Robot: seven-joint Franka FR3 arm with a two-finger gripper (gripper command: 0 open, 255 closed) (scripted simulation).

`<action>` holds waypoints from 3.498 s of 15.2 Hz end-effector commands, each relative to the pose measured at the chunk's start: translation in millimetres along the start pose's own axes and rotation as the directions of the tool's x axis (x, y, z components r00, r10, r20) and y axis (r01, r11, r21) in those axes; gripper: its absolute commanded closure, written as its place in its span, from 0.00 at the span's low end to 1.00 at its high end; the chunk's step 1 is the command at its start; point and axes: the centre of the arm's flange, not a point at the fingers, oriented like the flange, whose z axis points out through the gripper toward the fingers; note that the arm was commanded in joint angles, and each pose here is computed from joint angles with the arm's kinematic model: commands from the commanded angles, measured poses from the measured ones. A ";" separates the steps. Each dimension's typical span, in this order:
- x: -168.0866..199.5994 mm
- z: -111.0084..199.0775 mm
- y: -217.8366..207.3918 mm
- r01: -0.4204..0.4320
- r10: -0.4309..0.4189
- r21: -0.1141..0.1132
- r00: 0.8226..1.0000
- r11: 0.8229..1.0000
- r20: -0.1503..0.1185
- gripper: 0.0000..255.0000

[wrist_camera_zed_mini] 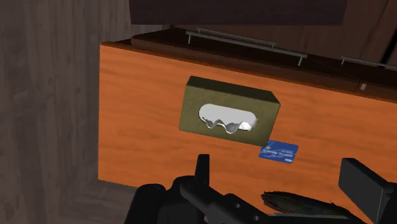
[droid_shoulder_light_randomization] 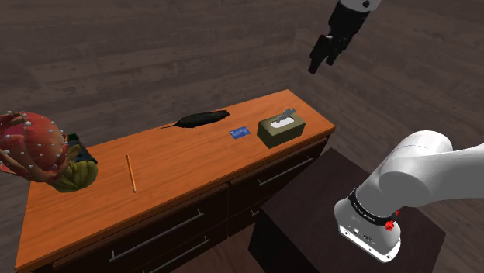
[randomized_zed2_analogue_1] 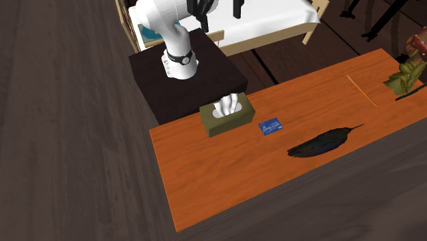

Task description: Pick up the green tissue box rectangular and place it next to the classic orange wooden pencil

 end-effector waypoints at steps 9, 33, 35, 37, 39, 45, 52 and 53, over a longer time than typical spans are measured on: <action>-7.1 106.7 12.1 -0.361 0.369 0.124 0.928 0.924 -0.048 0.00; 0.0 255.0 3.8 -0.663 0.694 0.258 0.719 0.703 -0.046 0.00; 0.0 255.0 3.9 -0.663 0.694 0.258 0.719 0.703 -0.046 1.00; 0.2 254.9 3.9 -0.663 0.694 0.258 0.719 0.703 -0.046 1.00; 0.6 254.4 4.1 -0.663 0.694 0.258 0.719 0.703 -0.046 1.00; 1.7 244.6 3.9 -0.663 0.694 0.258 0.719 0.703 -0.046 1.00; 7.7 208.1 4.0 -0.663 0.694 0.258 0.719 0.703 -0.046 1.00; 8.5 202.9 4.0 -0.663 0.694 0.258 0.719 0.703 -0.046 1.00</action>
